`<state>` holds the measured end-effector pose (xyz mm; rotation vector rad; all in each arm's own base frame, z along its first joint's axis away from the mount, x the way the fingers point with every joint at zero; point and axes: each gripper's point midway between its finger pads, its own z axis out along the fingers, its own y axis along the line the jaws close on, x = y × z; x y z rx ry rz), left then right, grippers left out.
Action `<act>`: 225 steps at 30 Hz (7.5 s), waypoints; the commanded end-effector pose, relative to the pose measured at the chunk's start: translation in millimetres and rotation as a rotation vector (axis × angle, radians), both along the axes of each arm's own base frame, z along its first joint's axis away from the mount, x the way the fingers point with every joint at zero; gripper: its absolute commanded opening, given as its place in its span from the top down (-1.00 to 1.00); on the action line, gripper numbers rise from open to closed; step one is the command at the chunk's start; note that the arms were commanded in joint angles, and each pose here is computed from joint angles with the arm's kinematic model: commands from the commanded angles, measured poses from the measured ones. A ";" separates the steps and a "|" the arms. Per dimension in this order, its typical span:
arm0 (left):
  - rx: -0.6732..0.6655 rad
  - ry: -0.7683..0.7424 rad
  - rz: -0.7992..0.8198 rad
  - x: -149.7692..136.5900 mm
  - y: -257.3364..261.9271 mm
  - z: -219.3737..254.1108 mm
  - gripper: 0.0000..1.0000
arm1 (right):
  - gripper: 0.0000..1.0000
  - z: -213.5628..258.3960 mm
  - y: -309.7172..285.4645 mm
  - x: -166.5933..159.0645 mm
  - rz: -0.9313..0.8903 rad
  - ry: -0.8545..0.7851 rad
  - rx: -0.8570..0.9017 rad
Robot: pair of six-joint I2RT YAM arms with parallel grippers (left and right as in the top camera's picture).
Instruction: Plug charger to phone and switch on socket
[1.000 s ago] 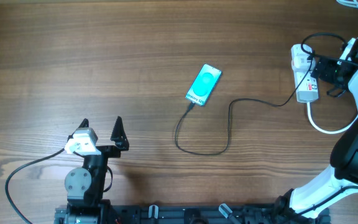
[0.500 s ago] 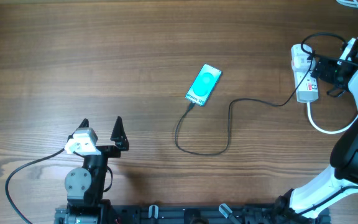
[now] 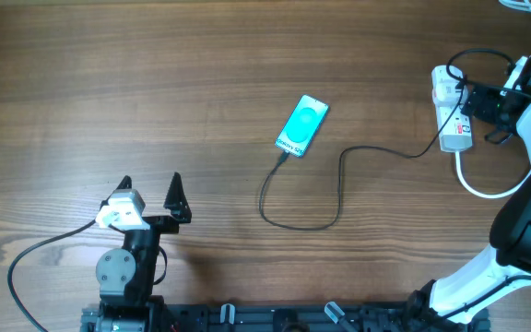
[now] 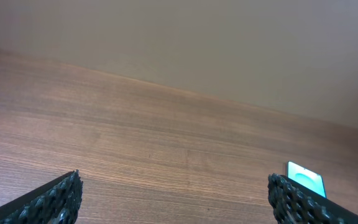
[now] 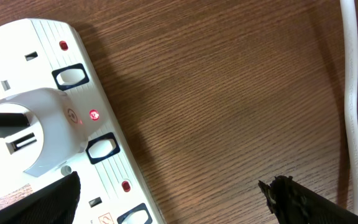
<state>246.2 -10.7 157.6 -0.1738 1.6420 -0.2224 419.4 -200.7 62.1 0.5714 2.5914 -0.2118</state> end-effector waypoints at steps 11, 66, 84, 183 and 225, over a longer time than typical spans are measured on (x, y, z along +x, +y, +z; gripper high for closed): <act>0.020 -0.007 0.003 -0.3 0.6 0.1 -1.00 | -0.99 51.4 -1.7 1.0 0.010 -0.096 -0.066; 0.020 -0.007 0.003 -0.3 0.6 0.1 -1.00 | -0.99 125.3 272.2 -33.3 0.765 -0.283 0.070; 0.020 -0.007 0.003 -0.3 0.6 0.1 -1.00 | -0.99 28.5 284.6 -77.8 0.804 -0.358 0.143; 0.020 -0.007 0.003 -0.3 0.6 0.1 -1.00 | -0.99 114.8 230.3 -174.8 0.627 -1.075 -0.210; 0.020 -0.007 0.003 -0.3 0.6 0.1 -1.00 | -1.00 114.8 230.3 -174.8 0.627 -1.075 -0.209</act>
